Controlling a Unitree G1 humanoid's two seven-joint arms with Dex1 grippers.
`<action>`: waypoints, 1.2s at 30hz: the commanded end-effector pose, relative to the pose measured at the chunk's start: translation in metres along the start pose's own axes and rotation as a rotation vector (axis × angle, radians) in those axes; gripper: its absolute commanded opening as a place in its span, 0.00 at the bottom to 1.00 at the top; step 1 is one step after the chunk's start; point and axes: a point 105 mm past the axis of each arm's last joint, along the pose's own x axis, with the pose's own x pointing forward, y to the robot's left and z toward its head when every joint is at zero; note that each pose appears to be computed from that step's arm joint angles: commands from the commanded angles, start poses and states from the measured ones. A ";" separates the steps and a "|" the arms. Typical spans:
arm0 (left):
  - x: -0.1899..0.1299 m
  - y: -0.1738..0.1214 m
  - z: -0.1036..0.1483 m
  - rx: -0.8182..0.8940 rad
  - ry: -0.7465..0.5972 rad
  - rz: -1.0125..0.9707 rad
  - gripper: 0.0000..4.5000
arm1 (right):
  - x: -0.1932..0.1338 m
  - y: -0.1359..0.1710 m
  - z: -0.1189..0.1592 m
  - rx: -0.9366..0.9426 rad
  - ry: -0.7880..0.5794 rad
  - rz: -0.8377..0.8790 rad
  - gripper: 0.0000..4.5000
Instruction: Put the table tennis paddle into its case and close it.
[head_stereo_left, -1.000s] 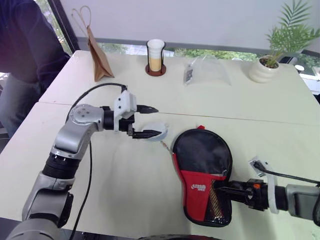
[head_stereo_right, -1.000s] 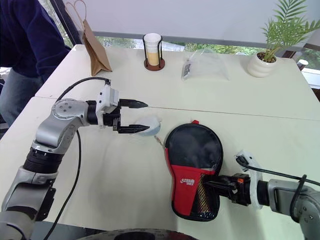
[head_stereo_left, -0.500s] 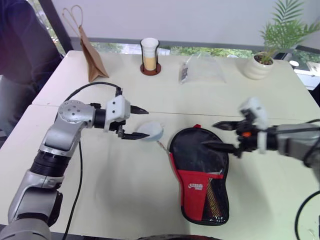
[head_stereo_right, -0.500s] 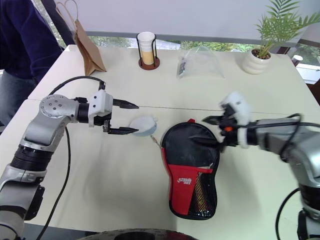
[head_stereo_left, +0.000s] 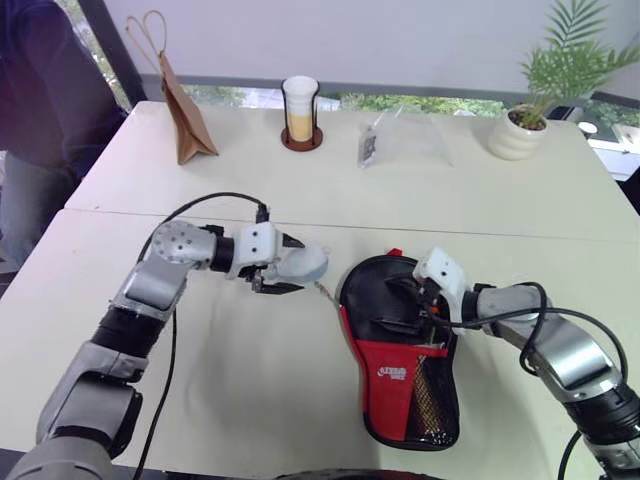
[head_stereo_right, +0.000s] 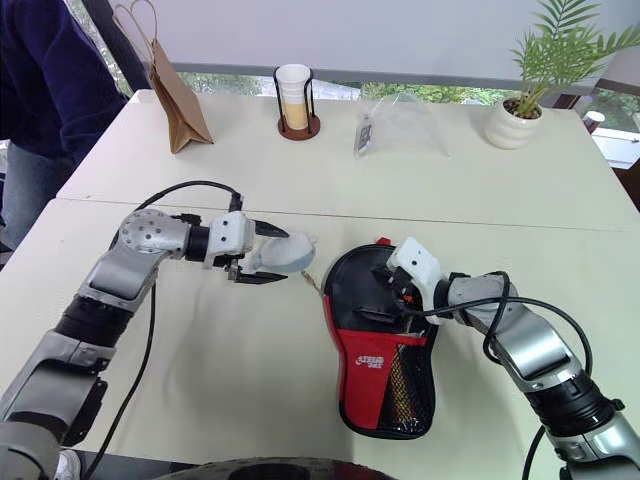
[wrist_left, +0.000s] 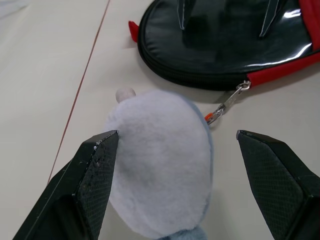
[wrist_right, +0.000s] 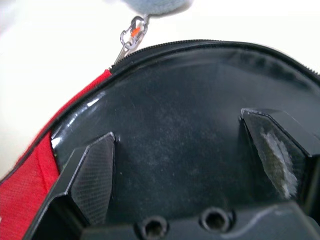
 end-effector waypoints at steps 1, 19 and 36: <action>0.008 0.002 -0.004 0.029 0.014 -0.003 0.87 | 0.000 -0.002 -0.037 0.044 0.135 -0.043 0.99; 0.040 0.042 -0.019 0.045 0.053 0.043 0.01 | 0.003 0.004 -0.042 0.082 0.154 -0.050 1.00; 0.149 0.088 0.107 0.199 -0.089 0.260 0.00 | 0.018 0.044 -0.051 0.175 0.240 0.021 1.00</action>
